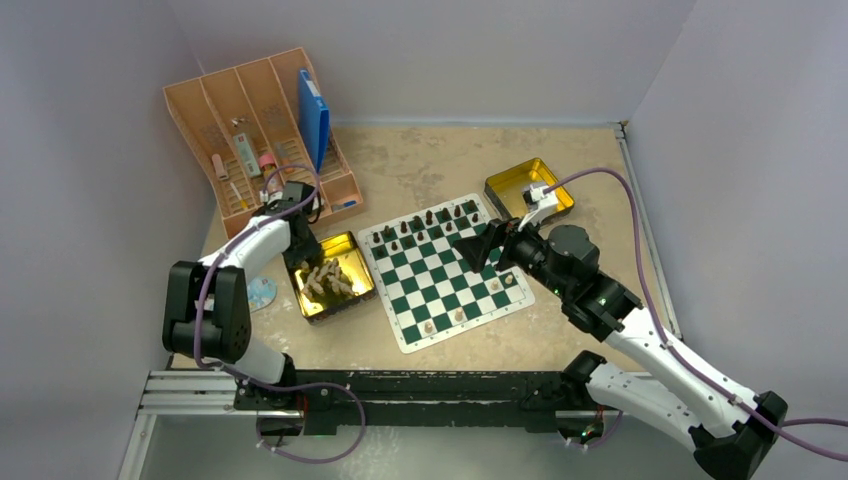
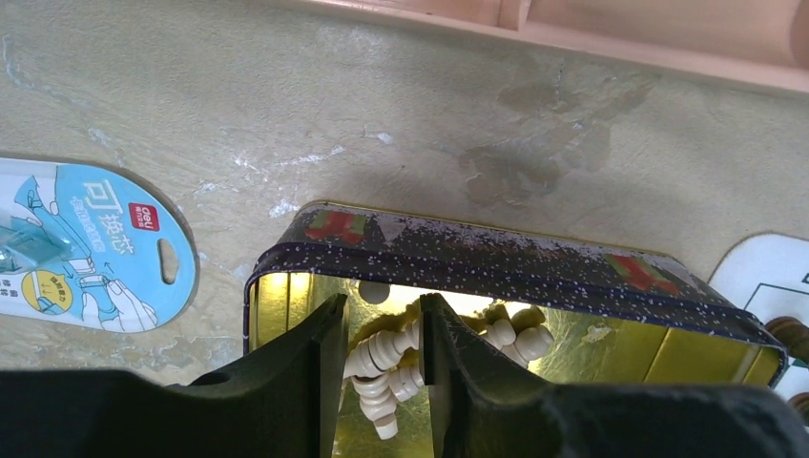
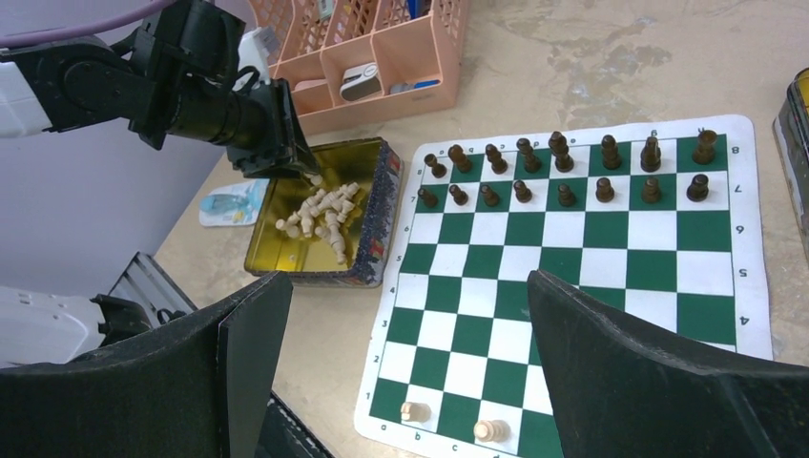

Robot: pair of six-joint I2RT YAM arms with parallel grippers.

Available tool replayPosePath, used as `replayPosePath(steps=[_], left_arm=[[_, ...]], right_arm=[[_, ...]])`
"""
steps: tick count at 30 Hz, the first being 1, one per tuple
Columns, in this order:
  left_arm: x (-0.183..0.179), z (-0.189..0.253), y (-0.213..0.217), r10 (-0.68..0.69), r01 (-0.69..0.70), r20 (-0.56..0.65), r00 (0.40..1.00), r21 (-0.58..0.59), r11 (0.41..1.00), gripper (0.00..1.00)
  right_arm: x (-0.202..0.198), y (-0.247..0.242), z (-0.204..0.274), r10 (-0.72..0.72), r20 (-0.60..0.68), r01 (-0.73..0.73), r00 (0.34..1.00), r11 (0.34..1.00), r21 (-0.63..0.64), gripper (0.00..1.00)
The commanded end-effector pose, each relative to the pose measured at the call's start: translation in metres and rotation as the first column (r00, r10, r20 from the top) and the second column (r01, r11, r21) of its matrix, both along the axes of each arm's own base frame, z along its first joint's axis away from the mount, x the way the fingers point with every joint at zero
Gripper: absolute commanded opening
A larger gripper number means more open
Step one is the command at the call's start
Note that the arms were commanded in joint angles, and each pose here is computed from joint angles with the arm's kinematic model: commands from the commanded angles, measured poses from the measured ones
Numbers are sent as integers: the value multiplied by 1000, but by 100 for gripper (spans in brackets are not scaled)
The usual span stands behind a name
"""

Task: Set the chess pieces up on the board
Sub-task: Pick up the chess piece from the storage box.

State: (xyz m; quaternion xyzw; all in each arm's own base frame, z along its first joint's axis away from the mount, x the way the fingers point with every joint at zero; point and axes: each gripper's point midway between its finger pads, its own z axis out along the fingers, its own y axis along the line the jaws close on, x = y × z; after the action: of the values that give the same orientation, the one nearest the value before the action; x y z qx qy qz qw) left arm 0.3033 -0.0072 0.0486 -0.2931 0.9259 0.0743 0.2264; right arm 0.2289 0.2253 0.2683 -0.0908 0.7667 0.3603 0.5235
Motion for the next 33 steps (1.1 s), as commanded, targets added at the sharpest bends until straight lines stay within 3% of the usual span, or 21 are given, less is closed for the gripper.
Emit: replayPosePath(steps=[1,17,24,30,33], left_arm=[[11,1,8,40,-41,43,998,26,999,32],[8,-8,11,44,-45,19,999,44,998,25],[10,9,10,31,-33,44,999,40,999,11],[6,33,8,17,-19,67,998,24,1000,7],[10,53,-4,-73,74,129,989,-8,997,8]], right_arm=[[-3,3,39,17,81,-23,997,997,72,95],[-4,-4,43,-5,104,-2,995,998,66,96],[-7,-3,34,10,84,-16,996,998,61,96],[-10,-4,32,13,82,-19,997,997,76,96],[-12,1,36,42,80,-49,996,996,80,96]])
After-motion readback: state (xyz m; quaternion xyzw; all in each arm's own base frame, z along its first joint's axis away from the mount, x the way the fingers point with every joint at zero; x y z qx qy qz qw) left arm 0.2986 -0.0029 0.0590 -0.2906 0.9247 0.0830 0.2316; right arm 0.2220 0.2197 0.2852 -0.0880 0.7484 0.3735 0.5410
